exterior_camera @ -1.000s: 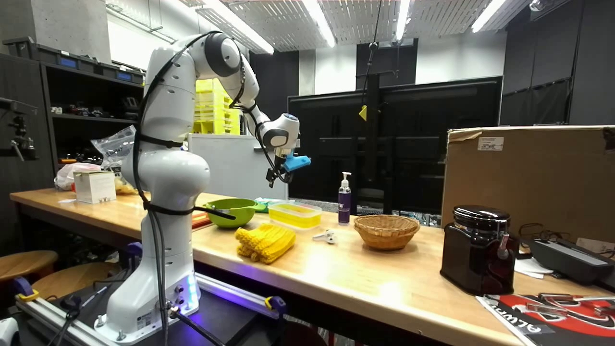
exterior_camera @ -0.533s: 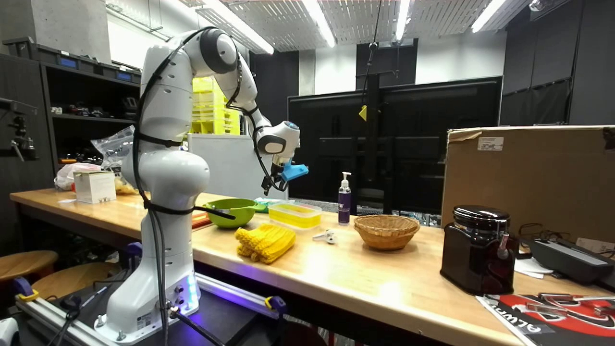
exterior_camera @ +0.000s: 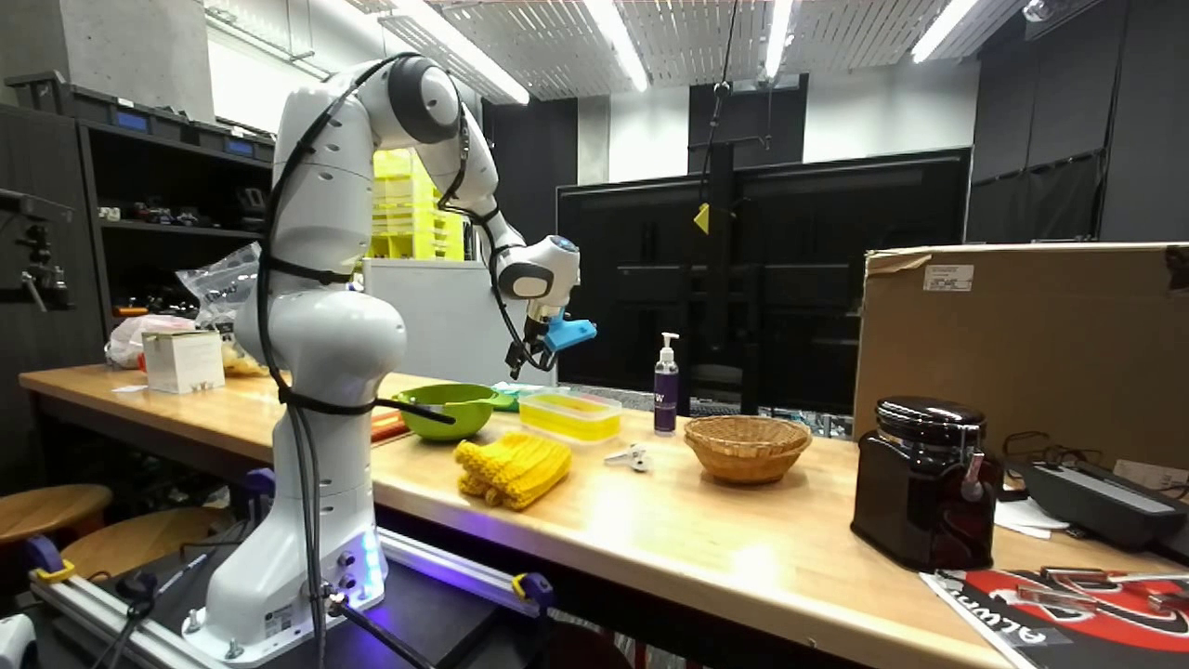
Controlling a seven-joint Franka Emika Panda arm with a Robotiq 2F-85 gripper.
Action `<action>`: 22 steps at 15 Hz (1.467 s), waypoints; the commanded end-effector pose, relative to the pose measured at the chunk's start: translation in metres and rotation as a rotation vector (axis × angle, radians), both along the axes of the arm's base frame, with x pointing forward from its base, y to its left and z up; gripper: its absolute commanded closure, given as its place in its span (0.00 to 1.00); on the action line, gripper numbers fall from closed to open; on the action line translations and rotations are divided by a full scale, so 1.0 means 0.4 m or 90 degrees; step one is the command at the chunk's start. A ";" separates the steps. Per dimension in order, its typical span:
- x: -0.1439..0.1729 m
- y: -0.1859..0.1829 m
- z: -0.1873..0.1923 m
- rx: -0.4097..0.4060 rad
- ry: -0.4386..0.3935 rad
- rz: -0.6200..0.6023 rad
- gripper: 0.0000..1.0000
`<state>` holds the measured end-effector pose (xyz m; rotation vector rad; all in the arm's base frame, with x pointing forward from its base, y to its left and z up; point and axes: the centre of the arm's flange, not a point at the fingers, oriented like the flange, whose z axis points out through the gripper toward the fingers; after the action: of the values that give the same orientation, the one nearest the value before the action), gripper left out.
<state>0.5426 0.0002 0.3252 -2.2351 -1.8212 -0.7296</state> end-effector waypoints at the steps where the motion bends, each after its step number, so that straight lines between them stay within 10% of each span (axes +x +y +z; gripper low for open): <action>1: 0.006 0.001 -0.004 0.007 0.001 0.009 0.00; 22: 0.150 0.038 -0.036 0.027 0.000 0.074 0.00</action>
<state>0.5828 0.0187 0.3192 -2.1216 -1.8700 -0.7338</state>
